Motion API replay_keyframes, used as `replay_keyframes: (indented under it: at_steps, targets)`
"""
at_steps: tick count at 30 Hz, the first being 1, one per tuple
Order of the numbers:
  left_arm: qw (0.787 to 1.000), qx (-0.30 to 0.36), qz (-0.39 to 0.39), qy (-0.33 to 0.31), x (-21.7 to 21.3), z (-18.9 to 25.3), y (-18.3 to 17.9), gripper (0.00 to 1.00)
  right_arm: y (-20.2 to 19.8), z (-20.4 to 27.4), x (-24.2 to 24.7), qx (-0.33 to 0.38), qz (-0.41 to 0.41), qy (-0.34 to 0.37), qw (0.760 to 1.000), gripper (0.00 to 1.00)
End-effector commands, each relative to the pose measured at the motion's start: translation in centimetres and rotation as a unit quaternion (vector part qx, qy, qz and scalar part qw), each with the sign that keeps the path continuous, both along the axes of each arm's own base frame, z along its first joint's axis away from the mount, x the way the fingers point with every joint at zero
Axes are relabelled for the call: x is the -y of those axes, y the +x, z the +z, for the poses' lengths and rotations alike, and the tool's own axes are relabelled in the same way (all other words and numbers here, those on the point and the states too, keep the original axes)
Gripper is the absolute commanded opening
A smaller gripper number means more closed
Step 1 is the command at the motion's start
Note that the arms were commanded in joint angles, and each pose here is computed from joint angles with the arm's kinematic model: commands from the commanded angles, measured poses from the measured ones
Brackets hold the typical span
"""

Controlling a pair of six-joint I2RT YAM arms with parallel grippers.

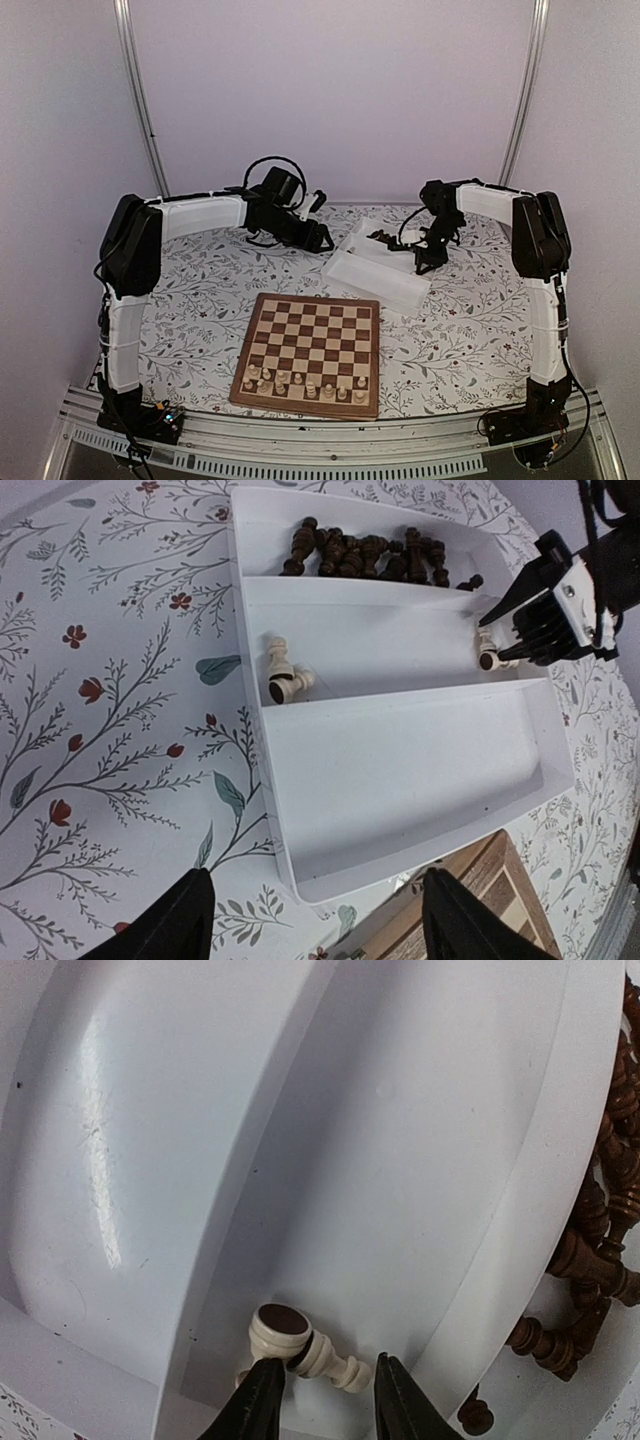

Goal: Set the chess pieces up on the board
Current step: Pick up the chess piece from the storage box.

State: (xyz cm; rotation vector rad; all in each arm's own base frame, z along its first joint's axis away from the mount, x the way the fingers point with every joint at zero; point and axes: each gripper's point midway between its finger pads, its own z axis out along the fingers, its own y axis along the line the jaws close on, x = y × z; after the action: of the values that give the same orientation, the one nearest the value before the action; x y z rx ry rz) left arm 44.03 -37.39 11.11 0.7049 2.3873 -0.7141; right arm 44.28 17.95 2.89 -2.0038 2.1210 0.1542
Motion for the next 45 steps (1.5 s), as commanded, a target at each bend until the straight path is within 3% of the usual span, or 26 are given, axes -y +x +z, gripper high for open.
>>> replay_keyframes:
  at_steps: [1, 13, 18, 28, 33, 40, 45]
  targets:
    - [1.0, 0.012, -0.01, -0.022, 0.4, 2.4, -0.6, 0.73, -2.8, -2.2, 1.3, -0.068, 0.01, -0.037, 0.997, 0.35]
    - [0.999, -0.001, -0.03, -0.032, 1.4, 1.9, -1.6, 0.73, -2.8, -2.9, 0.2, -0.091, -0.019, -0.008, 0.996, 0.33]
    - [0.999, -0.001, -0.031, -0.032, 1.6, 1.9, -1.8, 0.73, -0.4, -4.0, 0.0, -0.065, -0.072, -0.005, 0.995, 0.2]
    - [0.999, -0.006, -0.036, -0.04, 2.2, 1.9, -1.9, 0.74, 3.2, -0.2, -0.2, -0.043, -0.163, 0.087, 0.982, 0.16]
    - [0.998, -0.009, -0.04, -0.043, 2.7, 2.0, -2.0, 0.76, 2.1, -1.2, 0.1, -0.08, -0.188, 0.089, 0.975, 0.2]
    - [0.998, -0.007, -0.046, -0.046, 3.5, 2.5, -2.3, 0.79, -0.6, -4.3, 1.2, -0.091, -0.188, 0.037, 0.977, 0.29]
    - [0.998, -0.007, -0.048, -0.045, 4.3, 2.5, -2.4, 0.79, -1.5, -4.9, 1.3, -0.083, -0.185, 0.02, 0.979, 0.16]
